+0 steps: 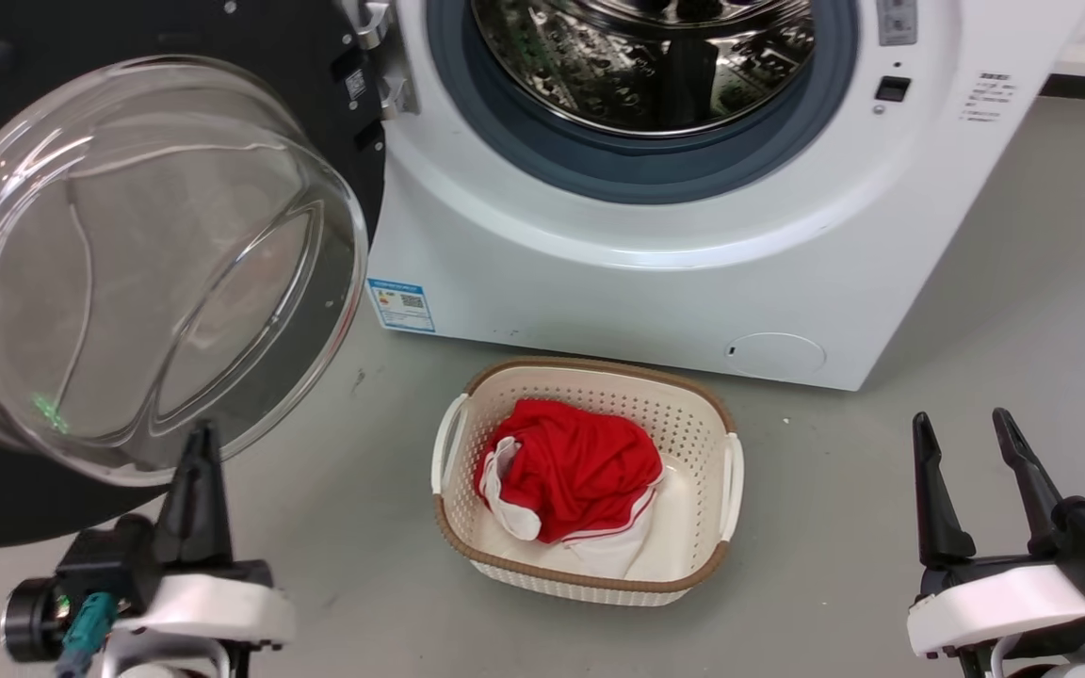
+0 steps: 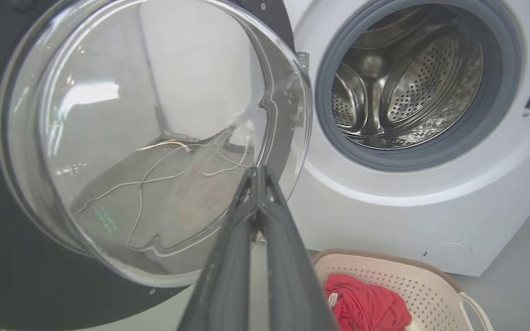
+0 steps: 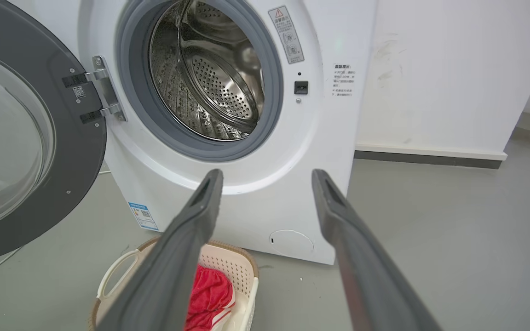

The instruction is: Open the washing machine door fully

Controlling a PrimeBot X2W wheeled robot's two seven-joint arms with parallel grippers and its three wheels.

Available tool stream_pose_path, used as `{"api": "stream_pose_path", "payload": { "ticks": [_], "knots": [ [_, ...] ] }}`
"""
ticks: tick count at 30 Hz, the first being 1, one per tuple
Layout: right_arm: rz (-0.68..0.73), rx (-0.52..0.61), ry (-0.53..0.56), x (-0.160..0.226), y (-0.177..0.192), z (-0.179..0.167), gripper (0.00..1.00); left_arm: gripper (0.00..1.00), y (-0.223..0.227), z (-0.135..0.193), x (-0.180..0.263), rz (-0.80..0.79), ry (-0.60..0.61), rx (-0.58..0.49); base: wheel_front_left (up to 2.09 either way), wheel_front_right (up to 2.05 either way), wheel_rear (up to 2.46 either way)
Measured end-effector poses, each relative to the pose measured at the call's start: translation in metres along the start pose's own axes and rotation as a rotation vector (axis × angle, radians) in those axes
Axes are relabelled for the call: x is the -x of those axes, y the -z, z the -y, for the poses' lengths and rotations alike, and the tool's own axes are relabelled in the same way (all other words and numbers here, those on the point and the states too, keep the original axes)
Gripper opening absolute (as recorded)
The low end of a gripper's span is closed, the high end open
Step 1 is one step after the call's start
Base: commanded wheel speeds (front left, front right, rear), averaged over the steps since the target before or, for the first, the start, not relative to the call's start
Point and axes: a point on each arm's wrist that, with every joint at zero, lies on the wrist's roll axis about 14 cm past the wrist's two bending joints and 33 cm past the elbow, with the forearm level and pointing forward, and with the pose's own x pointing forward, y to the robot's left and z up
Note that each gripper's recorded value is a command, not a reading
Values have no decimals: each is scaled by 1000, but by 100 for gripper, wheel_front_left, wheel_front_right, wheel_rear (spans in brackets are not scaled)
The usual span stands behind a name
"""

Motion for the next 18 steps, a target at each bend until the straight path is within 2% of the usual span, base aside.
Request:
{"api": "stream_pose_path", "payload": {
  "ticks": [3,5,8,10,13,14,18],
  "knots": [
    [8,-1,27,7,-3,8,100,0,-4,26,-11,18,79,2,0,0,0],
    [13,2,40,11,-6,12,100,26,-5,43,-15,22,132,3,0,0,0],
    [19,4,62,18,-8,18,100,38,-6,66,-22,30,197,10,0,0,0],
    [22,7,80,22,-10,23,100,53,-8,79,-27,37,233,14,0,0,0],
    [30,10,102,29,-12,30,100,92,-8,94,-30,41,269,8,0,0,0],
    [31,10,107,31,-13,31,100,100,-9,97,-31,45,275,11,0,0,0],
    [37,13,131,38,-16,37,100,100,-9,108,-33,45,302,0,0,0,0]
  ]
}}
